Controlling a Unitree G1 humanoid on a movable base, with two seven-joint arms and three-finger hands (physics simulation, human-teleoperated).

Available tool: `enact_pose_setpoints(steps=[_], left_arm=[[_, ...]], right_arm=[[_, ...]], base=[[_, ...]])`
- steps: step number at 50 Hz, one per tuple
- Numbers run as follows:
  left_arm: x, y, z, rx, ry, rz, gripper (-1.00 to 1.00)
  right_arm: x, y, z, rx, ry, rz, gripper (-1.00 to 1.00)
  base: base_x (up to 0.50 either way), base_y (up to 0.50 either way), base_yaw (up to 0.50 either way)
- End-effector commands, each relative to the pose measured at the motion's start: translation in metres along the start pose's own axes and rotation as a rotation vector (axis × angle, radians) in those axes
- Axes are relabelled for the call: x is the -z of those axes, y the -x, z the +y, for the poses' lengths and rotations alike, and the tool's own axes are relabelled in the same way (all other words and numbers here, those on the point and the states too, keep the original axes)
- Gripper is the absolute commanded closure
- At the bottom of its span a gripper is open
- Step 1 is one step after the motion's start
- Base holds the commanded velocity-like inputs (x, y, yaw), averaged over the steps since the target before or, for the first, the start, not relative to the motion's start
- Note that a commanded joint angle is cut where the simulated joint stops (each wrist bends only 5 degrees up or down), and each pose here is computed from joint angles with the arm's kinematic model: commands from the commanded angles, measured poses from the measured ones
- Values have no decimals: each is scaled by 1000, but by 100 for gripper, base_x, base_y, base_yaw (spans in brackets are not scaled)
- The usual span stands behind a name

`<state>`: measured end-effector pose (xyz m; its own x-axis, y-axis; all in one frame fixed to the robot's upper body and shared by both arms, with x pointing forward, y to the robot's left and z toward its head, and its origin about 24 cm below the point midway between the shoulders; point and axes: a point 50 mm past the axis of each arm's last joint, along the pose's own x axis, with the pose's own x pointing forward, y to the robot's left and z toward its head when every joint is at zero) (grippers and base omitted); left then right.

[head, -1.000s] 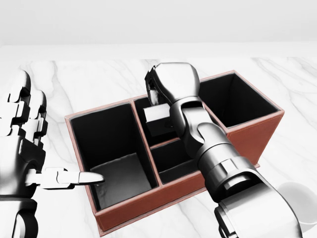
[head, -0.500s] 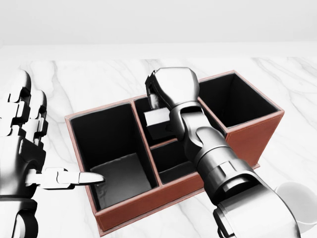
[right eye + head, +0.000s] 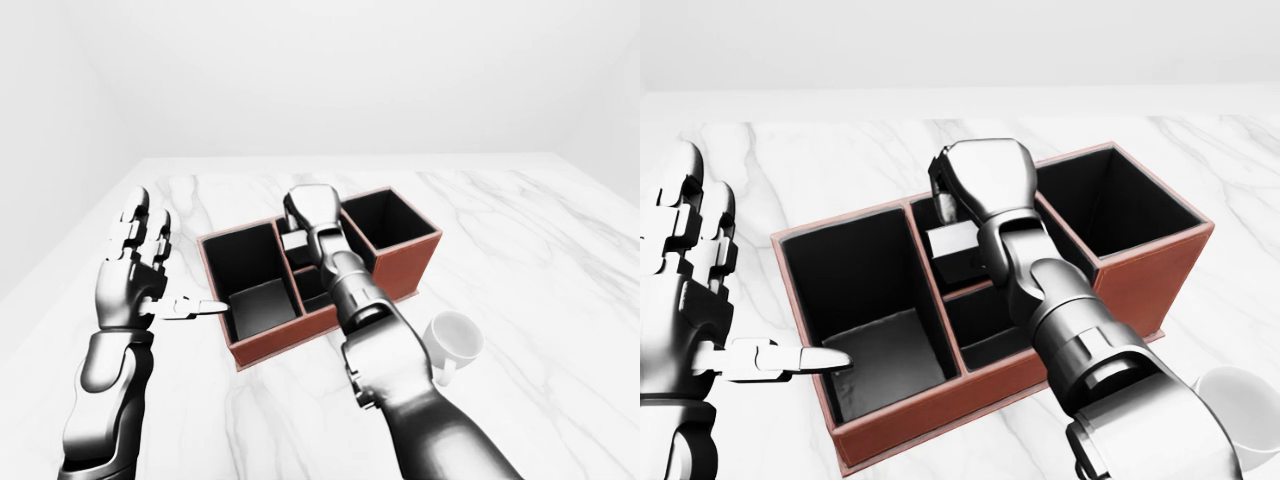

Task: Pick up the book and place it in the front compartment of the caddy.

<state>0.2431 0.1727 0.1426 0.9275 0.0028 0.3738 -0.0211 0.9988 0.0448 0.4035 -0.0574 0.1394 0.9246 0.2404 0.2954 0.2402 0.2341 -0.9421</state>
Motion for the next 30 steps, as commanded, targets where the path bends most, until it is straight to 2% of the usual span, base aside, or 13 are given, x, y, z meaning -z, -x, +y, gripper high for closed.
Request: enact_pose_setpoints(steps=[1,30], left_arm=[[-1,0,0,0,0,-3,-100],[0,1,0,1,1,1,-100]], right_arm=[[-5,-4,-8,46,7,-19,100],[-6,-4,-7,40,20,-28,100]], base=[[0,0,0],[0,0,0]])
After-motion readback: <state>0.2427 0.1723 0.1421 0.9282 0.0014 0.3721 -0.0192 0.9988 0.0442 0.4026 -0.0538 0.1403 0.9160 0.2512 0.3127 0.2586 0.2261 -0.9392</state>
